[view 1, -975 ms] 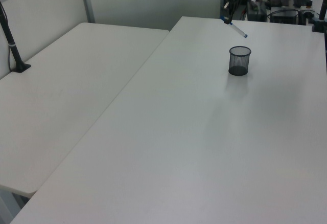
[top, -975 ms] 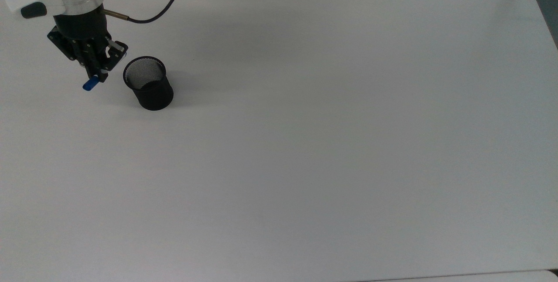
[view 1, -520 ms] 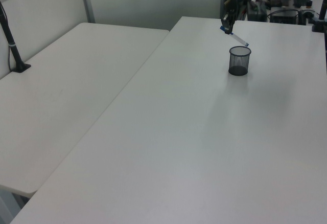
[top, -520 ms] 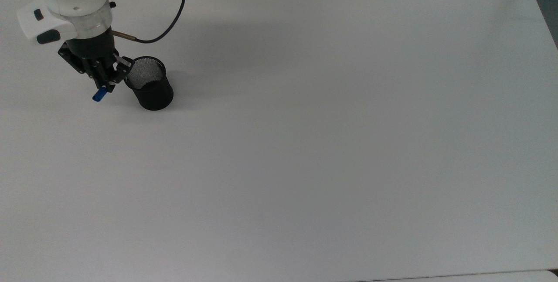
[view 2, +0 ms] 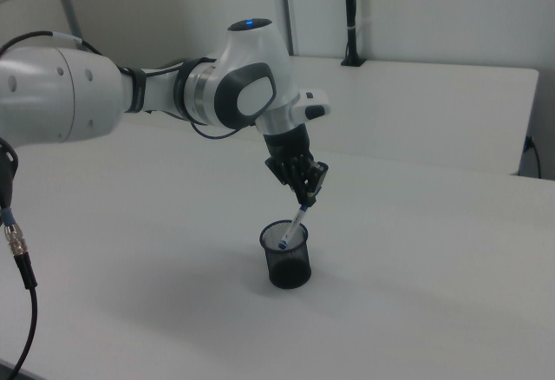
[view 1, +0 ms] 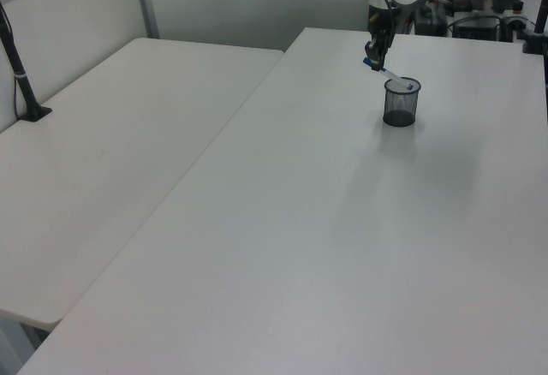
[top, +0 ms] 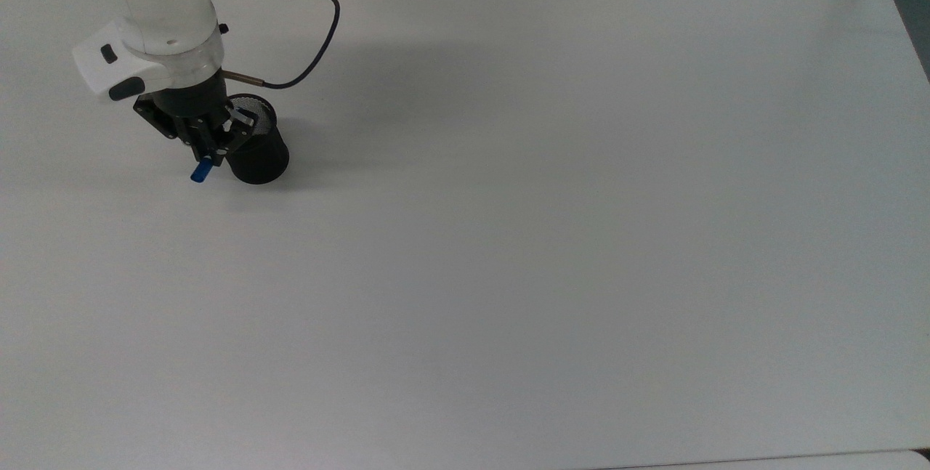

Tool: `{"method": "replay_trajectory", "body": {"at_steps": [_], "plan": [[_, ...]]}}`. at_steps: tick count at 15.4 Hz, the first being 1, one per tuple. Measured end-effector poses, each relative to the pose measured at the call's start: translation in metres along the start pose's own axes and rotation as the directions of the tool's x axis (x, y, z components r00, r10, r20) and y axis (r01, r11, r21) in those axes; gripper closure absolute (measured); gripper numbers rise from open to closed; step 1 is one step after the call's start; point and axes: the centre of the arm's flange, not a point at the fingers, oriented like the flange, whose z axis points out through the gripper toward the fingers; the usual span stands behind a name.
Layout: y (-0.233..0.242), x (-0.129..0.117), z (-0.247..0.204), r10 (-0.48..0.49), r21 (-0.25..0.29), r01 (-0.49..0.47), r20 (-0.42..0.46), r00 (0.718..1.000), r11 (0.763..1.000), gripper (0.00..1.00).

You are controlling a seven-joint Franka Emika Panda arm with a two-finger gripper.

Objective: Insert the marker
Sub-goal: 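Lower the marker tip-first into the mesh cup, then open the gripper and raise it away from the cup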

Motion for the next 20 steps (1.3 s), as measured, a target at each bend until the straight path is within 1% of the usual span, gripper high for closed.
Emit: {"method": "replay_trajectory", "body": {"at_steps": [10,12,13,14,15,17,18,19,20], "plan": [[-0.0020,-0.0048,0.0093,-0.003,0.002,0.003,0.020,1.000,1.000,0.81],[-0.0020,-0.0055,0.0090,-0.003,0.002,0.003,0.024,1.000,1.000,0.79],[-0.0020,-0.0058,0.0084,-0.003,0.002,0.003,0.025,1.000,1.000,0.74],[-0.0020,-0.0062,0.0079,-0.003,0.002,0.003,0.027,1.000,1.000,0.74],[-0.0019,-0.0067,0.0075,-0.003,0.002,0.003,0.031,1.000,1.000,0.70],[-0.0018,-0.0074,0.0073,-0.003,0.003,0.003,0.035,0.999,1.000,0.47],[-0.0018,-0.0074,0.0069,-0.003,0.003,0.003,0.035,0.999,1.000,0.37],[-0.0017,-0.0076,0.0060,-0.002,0.002,0.002,0.035,0.999,1.000,0.29],[-0.0014,-0.0082,0.0042,-0.002,0.002,0.002,0.037,0.999,1.000,0.18]]}}
